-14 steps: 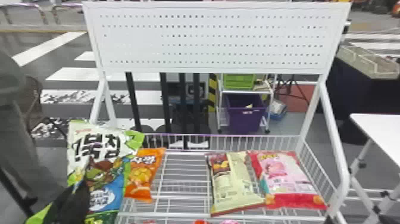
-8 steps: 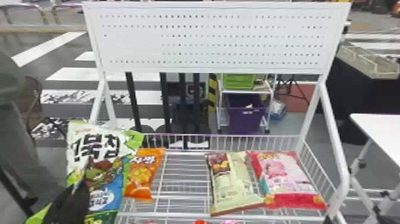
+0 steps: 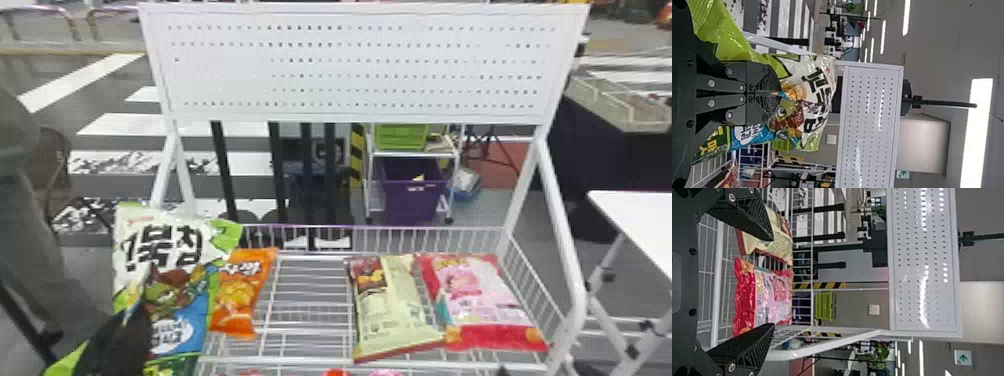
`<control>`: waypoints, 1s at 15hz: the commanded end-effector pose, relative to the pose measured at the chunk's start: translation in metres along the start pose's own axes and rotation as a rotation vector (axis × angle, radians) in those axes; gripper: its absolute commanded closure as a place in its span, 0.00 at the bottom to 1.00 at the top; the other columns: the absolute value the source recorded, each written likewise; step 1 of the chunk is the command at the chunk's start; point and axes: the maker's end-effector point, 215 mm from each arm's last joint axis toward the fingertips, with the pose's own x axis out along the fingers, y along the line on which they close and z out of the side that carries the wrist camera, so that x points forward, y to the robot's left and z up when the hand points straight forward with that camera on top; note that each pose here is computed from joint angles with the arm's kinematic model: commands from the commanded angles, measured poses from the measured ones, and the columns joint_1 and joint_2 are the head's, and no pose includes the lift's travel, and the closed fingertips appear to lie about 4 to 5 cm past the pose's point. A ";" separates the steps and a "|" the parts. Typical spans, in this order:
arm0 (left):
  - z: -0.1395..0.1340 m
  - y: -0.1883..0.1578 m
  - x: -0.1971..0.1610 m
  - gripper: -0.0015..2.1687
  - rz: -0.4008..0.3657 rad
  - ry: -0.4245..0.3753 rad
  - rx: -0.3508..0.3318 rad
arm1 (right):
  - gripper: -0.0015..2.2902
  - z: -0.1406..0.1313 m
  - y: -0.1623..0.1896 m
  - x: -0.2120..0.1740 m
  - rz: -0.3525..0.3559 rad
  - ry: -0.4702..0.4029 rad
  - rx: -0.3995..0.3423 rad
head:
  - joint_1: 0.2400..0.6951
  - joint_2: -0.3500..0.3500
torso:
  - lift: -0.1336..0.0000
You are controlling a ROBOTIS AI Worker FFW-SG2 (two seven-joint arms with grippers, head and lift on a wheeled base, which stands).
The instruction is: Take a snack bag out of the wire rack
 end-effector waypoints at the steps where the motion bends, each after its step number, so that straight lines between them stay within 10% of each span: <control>1: 0.000 -0.002 0.001 0.99 -0.002 0.000 0.000 | 0.06 -0.025 0.031 0.042 0.068 0.018 0.015 | 0.57 0.50 | 1.00; 12: -0.008 0.003 0.001 0.99 0.000 0.017 0.010 | 0.06 -0.076 0.101 0.226 0.171 0.290 -0.056 | 0.57 0.50 | 1.00; 15: -0.007 0.004 0.001 0.99 0.001 0.014 0.010 | 0.23 -0.083 0.105 0.231 0.182 0.349 -0.070 | 0.57 0.50 | 1.00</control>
